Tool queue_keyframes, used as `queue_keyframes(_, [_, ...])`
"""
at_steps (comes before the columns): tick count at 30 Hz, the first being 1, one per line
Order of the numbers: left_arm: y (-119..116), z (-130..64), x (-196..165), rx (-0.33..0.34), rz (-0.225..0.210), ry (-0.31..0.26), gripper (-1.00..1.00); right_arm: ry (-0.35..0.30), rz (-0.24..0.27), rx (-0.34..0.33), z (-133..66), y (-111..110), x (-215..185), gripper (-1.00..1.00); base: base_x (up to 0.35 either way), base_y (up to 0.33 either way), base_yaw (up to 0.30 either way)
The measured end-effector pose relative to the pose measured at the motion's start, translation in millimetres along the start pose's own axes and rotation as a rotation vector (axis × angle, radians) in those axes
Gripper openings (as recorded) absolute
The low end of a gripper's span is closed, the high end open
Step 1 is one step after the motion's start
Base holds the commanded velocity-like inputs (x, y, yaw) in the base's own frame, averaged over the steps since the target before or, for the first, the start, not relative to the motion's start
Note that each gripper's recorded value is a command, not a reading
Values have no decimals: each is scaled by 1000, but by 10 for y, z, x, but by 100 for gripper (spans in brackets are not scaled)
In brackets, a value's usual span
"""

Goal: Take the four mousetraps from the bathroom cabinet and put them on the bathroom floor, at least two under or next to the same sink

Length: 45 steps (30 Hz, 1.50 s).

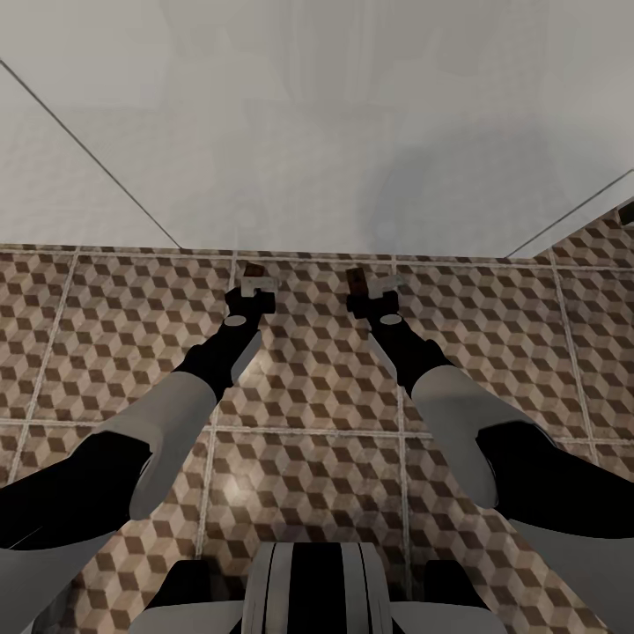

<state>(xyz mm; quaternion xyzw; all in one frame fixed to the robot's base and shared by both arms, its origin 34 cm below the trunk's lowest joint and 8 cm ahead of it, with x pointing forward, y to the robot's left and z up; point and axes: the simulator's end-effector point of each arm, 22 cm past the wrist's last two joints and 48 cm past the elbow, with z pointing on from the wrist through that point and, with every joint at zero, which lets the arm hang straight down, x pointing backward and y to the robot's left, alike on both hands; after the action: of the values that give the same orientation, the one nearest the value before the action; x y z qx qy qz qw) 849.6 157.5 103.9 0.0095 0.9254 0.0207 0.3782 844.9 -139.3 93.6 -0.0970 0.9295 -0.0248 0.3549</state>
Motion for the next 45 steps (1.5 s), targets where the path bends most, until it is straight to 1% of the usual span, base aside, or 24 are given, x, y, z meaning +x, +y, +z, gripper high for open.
queue_keyframes(15, [-13,-2,4,2,0,1,-100,-4,-4,-1,-1,4,-11,-100,0,0,0])
queue_keyframes(23, [-6,-2,73,0,3,15,-100,-4,-4,0,-1,4,-14,-100,0,0,0])
queue_keyframes(45, [-7,-2,83,1,5,17,-100,-6,-3,0,-2,4,-12,-100,0,0,0])
